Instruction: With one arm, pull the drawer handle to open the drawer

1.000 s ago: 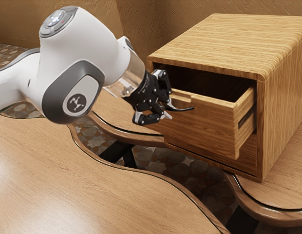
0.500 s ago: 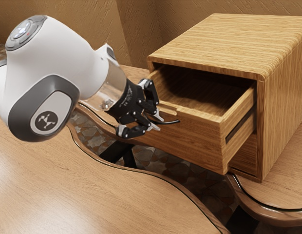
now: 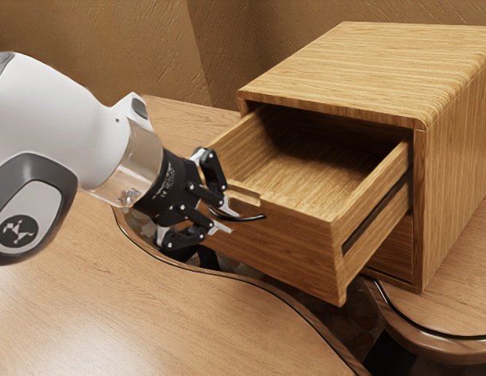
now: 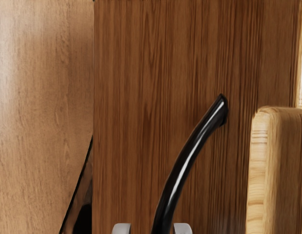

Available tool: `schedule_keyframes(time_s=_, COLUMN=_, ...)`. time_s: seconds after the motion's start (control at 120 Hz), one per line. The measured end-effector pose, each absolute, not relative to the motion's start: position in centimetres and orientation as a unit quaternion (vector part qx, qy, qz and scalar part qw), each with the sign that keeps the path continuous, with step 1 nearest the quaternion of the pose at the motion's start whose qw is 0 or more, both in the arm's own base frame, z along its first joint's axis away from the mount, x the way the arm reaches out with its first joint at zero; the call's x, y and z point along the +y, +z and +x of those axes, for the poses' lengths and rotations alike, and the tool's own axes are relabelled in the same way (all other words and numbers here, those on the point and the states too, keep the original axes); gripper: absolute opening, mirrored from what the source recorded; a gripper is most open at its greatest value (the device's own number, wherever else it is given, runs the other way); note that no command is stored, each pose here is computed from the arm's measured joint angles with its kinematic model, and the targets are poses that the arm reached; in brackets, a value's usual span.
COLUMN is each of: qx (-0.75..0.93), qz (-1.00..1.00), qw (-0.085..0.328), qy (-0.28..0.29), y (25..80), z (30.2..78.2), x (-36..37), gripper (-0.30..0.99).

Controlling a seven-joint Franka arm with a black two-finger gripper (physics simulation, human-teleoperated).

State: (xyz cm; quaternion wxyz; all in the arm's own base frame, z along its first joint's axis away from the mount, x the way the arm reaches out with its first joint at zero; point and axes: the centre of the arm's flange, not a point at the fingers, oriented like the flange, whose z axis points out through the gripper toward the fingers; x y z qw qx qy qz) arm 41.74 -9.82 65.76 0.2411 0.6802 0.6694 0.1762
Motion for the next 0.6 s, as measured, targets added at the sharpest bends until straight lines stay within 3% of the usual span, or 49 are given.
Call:
schedule_keyframes(time_s=0.317, qx=0.673, qz=0.674, qw=0.246, qy=0.18, y=65.9, z=38.4, x=-8.5, gripper=0.02)
schedule_keyframes(time_s=0.383, qx=0.673, qz=0.673, qw=0.246, qy=0.181, y=66.6, z=38.0, x=-8.3, gripper=0.07)
schedule_keyframes(time_s=0.508, qx=0.663, qz=0.665, qw=0.268, qy=0.218, y=73.5, z=34.4, x=-7.7, gripper=0.32)
schedule_keyframes(time_s=0.6, qx=0.688, qz=0.614, qw=0.275, qy=0.273, y=85.0, z=31.7, x=-4.0, gripper=0.44)
